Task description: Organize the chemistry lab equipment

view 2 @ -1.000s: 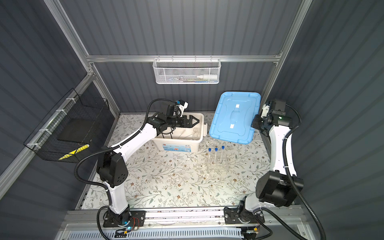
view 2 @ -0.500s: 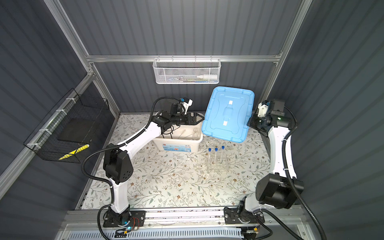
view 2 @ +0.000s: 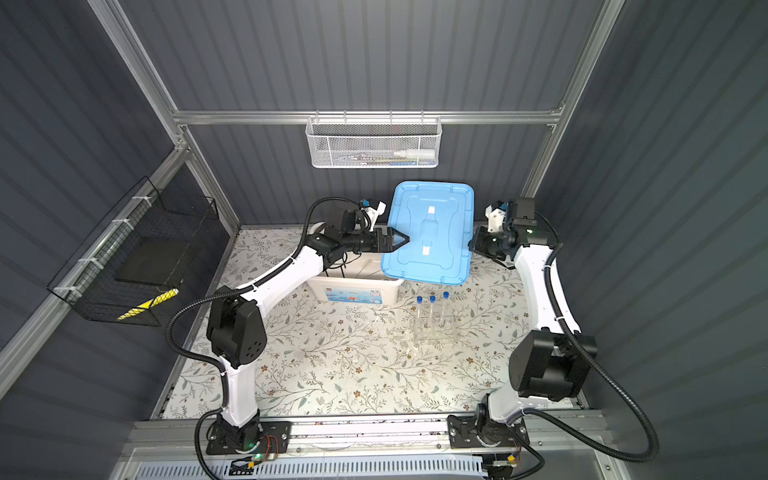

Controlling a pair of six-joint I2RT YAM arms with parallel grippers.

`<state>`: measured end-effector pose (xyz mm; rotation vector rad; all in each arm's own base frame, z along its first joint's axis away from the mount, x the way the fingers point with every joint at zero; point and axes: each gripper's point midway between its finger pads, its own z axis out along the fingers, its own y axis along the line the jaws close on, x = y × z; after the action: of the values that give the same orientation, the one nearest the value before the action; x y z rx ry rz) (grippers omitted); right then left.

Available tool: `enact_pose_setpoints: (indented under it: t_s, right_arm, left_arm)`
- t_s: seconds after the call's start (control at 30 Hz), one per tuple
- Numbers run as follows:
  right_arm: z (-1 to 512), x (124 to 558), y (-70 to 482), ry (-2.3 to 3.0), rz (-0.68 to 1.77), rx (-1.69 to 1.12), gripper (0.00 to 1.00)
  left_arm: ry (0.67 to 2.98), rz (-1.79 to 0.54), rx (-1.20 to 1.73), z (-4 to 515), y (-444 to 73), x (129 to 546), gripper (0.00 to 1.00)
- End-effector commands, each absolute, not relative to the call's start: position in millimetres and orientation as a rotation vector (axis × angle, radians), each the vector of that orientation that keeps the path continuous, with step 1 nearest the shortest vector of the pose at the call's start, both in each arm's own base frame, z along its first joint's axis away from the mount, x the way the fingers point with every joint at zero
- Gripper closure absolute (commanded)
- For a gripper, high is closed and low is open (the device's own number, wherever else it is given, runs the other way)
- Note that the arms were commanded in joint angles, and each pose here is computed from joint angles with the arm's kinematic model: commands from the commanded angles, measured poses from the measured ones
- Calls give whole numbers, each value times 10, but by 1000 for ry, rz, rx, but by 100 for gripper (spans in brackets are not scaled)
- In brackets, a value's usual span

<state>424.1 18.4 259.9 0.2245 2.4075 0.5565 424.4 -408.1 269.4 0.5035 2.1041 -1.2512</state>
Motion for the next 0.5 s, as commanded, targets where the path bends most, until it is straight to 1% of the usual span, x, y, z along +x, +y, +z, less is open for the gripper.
enact_pose_setpoints:
  t_s: [0.0,0.23,0.33,0.47]
  right_arm:
    - [2708,4316,293,2347,618,190,98]
    - [2593,4339,355,2351,655,174,97]
    - [2527,4347,361,2360,659,172,96]
    - [2453,4373,376,2367,674,168,96]
  left_arm:
    - [2012,-1311,514,3038,-4065,4129,7]
    - [1970,-1381,499,3129,-4096,4096,30]
    - [1958,-1391,486,3158,-4076,4087,35]
    - [1933,-1412,478,3234,-4049,4069,44]
